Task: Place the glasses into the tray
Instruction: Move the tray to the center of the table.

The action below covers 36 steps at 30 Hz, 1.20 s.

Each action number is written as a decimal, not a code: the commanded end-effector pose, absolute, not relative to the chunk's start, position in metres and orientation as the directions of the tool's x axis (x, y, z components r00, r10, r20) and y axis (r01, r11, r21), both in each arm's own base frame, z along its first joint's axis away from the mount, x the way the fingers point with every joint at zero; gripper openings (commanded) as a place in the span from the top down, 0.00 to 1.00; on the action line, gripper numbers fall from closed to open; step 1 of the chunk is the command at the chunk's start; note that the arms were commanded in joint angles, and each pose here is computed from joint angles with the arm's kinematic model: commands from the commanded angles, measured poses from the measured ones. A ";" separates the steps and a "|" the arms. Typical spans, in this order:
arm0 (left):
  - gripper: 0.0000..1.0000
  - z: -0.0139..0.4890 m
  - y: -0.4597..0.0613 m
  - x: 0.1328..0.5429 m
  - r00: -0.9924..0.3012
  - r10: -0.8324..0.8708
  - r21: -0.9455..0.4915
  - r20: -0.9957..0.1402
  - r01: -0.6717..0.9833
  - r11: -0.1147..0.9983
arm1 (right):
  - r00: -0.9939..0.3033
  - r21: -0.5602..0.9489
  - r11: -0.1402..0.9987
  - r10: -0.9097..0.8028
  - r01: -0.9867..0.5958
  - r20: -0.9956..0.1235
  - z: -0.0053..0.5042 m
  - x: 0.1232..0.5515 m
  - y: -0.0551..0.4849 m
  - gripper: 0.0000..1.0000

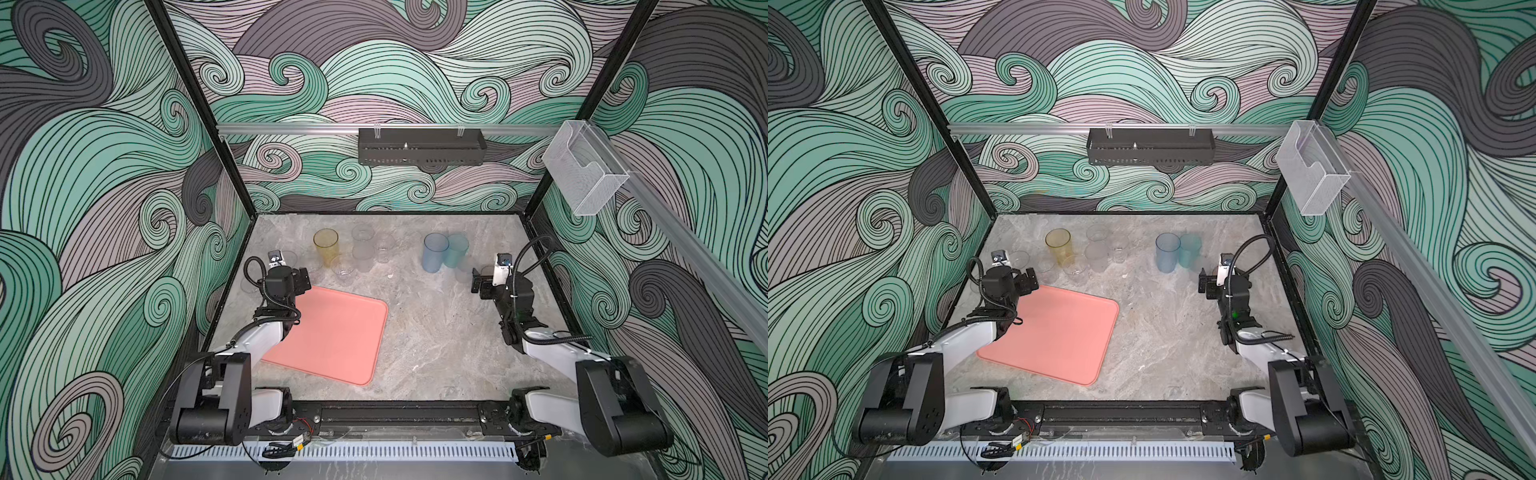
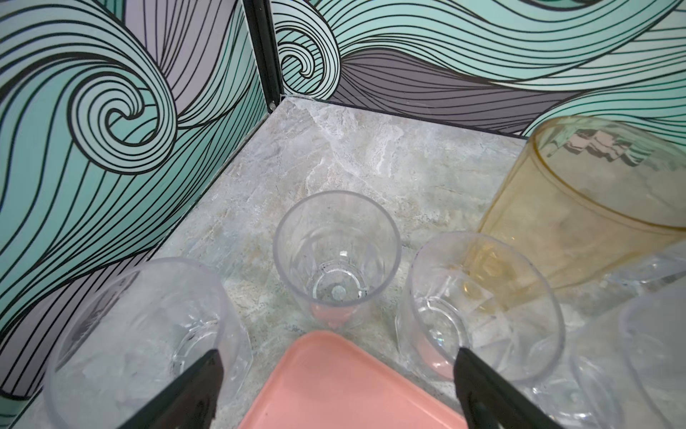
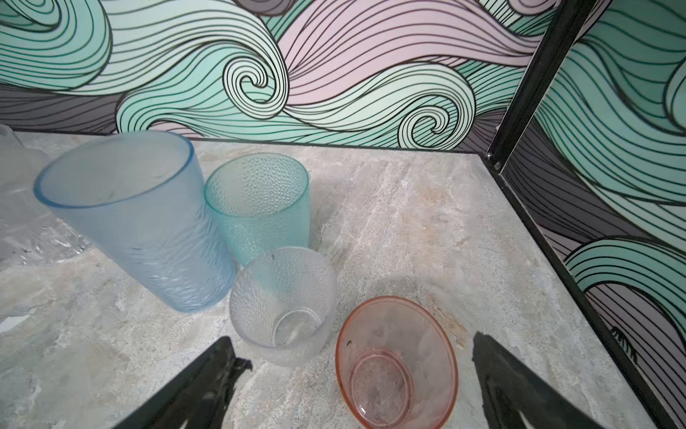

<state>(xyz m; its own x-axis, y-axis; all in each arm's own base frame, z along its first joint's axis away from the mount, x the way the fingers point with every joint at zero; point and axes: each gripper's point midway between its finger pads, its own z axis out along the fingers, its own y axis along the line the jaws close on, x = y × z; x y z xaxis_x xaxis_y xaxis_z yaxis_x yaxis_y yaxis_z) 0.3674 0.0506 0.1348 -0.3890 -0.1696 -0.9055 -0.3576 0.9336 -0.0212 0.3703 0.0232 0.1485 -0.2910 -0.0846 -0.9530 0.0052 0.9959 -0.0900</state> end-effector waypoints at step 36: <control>0.16 0.199 -0.066 0.293 -0.616 -0.440 -0.483 -0.653 -0.109 0.869 | -0.889 0.208 0.976 0.151 0.065 -0.433 0.139 0.213 0.176 0.31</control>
<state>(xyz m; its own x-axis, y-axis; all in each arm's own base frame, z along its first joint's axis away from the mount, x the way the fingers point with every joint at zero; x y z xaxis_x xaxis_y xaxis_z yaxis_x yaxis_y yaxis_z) 0.3087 -0.0541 0.2247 -0.5513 -0.4469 -0.7045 -0.1105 0.8761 -0.4692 0.2263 0.1693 0.1554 -0.8657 0.1443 -0.4793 0.0291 0.9704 0.2395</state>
